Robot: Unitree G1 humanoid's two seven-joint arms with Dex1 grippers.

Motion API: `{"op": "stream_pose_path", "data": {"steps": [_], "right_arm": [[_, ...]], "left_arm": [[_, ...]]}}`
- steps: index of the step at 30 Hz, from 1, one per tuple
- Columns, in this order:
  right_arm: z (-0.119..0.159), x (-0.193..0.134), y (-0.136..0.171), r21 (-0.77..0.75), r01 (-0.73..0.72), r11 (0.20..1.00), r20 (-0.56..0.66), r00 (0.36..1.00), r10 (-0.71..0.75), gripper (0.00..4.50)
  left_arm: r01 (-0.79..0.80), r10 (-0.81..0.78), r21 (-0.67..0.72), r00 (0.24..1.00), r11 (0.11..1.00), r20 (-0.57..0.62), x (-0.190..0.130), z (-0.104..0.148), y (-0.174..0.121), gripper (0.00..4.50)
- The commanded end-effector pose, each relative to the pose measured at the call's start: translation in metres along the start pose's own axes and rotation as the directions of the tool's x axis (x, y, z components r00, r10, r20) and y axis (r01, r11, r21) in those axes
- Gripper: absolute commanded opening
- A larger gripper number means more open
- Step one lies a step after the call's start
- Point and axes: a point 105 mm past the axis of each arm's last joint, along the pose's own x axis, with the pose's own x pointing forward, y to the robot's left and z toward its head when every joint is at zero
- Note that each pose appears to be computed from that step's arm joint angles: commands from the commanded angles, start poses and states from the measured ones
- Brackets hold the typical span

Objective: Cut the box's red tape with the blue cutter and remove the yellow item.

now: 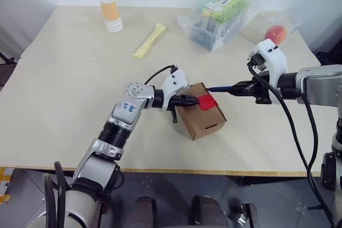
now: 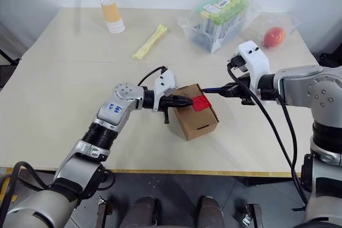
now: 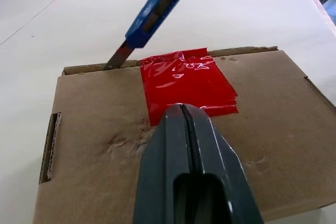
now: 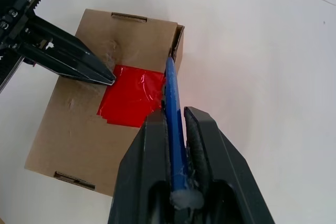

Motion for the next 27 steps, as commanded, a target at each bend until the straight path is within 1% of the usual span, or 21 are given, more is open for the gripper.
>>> {"op": "stream_pose_path", "data": {"steps": [1,6,9,10,13,16,21,27], "right_arm": [[0.004,-0.005,0.005,-0.028,-0.017,0.999,0.014,1.0,0.018,0.16],[0.003,-0.002,0.008,-0.049,-0.032,0.998,-0.032,0.999,0.031,0.16],[0.006,0.001,0.01,-0.059,-0.047,0.997,-0.073,0.996,0.043,0.16],[0.008,0.002,0.011,-0.06,-0.06,0.996,-0.09,0.994,0.055,0.16],[0.022,0.004,0.012,-0.044,-0.082,0.996,-0.116,0.99,0.076,0.16],[0.026,0.005,0.013,-0.06,-0.076,0.995,-0.168,0.984,0.065,0.16],[0.017,0.002,0.02,-0.095,-0.113,0.989,-0.295,0.952,0.081,0.16],[0.007,0.005,0.01,-0.087,-0.08,0.993,-0.377,0.925,0.042,0.16]], "left_arm": [[0.027,-0.03,-0.033,0.996,0.999,-0.081,0.004,-0.021,-0.008,0.0],[0.014,-0.015,-0.004,0.985,1.0,-0.172,0.005,-0.039,-0.008,0.0],[0.021,-0.014,0.023,0.962,1.0,-0.272,0.007,-0.06,-0.011,0.0],[0.029,-0.021,0.021,0.952,0.999,-0.305,0.007,-0.067,-0.013,0.0],[0.051,-0.045,0.009,0.934,0.999,-0.353,0.011,-0.081,-0.02,0.0],[0.064,-0.058,0.004,0.931,0.998,-0.359,0.016,-0.085,-0.024,0.0],[0.075,-0.073,-0.008,0.937,0.997,-0.342,0.025,-0.084,-0.029,0.0],[0.073,-0.074,-0.016,0.939,0.997,-0.335,0.025,-0.085,-0.029,0.0]]}}
